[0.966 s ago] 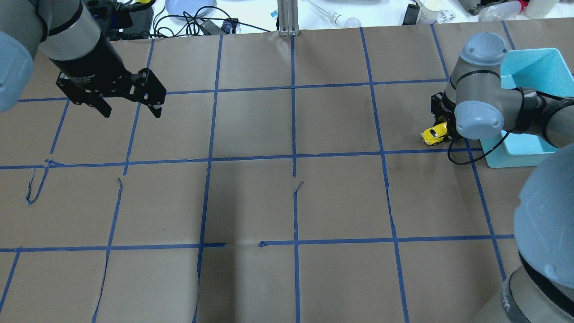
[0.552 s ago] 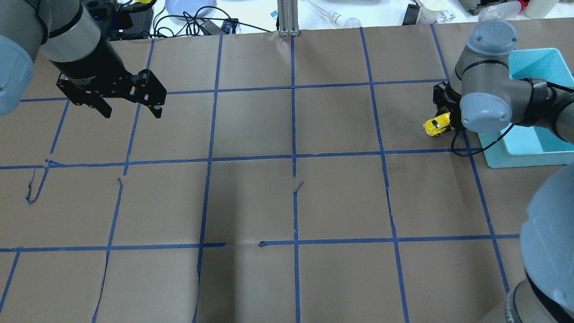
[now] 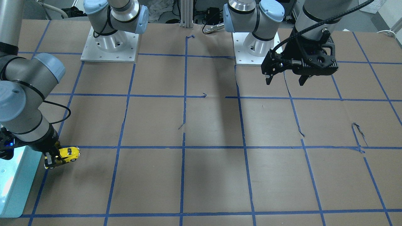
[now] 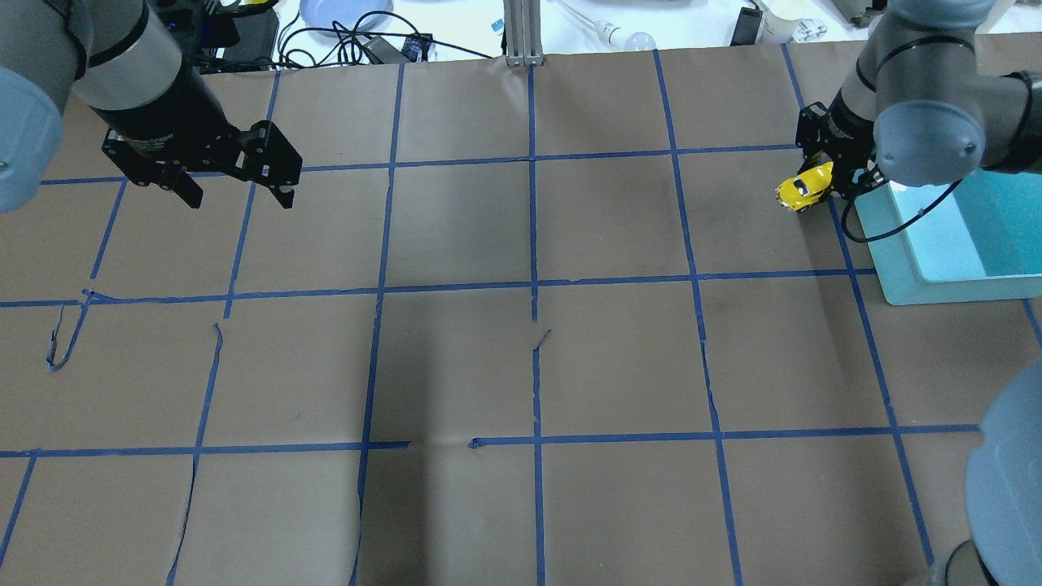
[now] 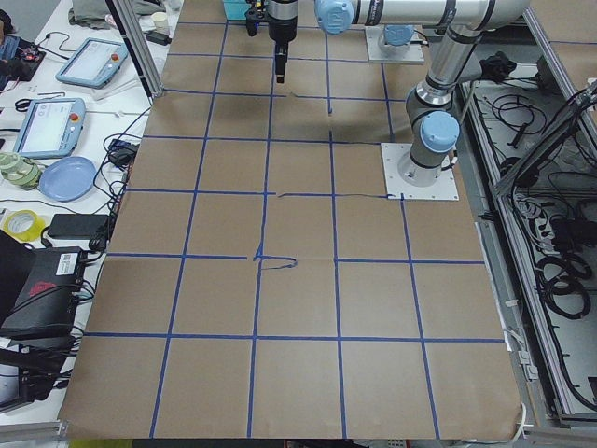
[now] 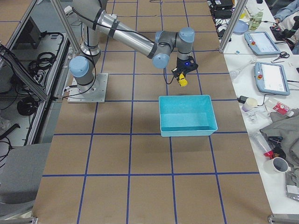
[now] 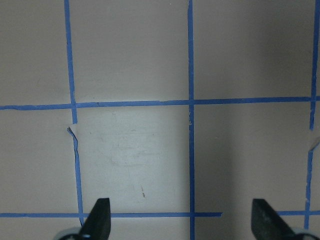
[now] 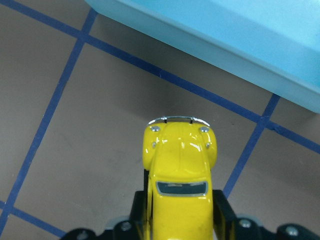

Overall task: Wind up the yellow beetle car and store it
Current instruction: 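Carry the car over the blue bin and release it inside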

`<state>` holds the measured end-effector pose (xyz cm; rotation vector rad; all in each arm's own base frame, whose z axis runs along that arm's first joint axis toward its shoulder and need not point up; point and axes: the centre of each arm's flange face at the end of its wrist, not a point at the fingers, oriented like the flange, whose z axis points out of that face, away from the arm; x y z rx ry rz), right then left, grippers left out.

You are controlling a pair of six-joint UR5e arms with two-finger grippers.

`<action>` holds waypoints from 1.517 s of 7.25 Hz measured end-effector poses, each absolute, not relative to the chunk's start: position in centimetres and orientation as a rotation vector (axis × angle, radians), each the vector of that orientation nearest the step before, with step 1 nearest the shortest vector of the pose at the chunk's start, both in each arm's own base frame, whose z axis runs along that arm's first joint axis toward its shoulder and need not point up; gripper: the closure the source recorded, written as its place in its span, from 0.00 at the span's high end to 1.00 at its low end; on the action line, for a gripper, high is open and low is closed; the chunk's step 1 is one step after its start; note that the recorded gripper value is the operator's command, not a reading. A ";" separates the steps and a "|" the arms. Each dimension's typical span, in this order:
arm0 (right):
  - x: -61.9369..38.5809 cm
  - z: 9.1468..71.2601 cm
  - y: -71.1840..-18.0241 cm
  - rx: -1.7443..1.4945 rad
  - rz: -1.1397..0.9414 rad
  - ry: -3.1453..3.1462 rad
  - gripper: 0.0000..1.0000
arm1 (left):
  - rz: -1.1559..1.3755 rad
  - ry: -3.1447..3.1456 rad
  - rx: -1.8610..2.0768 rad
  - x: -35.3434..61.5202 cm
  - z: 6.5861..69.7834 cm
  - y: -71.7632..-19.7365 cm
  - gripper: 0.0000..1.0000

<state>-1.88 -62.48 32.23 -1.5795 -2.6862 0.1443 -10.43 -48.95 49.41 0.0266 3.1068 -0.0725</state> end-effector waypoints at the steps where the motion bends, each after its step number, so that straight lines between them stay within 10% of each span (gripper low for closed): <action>1: -3.5 33.8 -62.9 -1.416 0.140 -2.763 0.27 | -0.082 3.107 0.019 -10.4 49.5 -49.0 1.00; 7: -21.8 30.7 -61.9 -0.236 0.144 -3.093 0.26 | -0.102 3.104 0.012 -10.3 49.5 -49.2 1.00; 11: -25.5 24.6 -63.2 -0.035 0.165 -3.088 0.33 | -0.100 3.102 0.024 -10.3 49.5 -49.2 1.00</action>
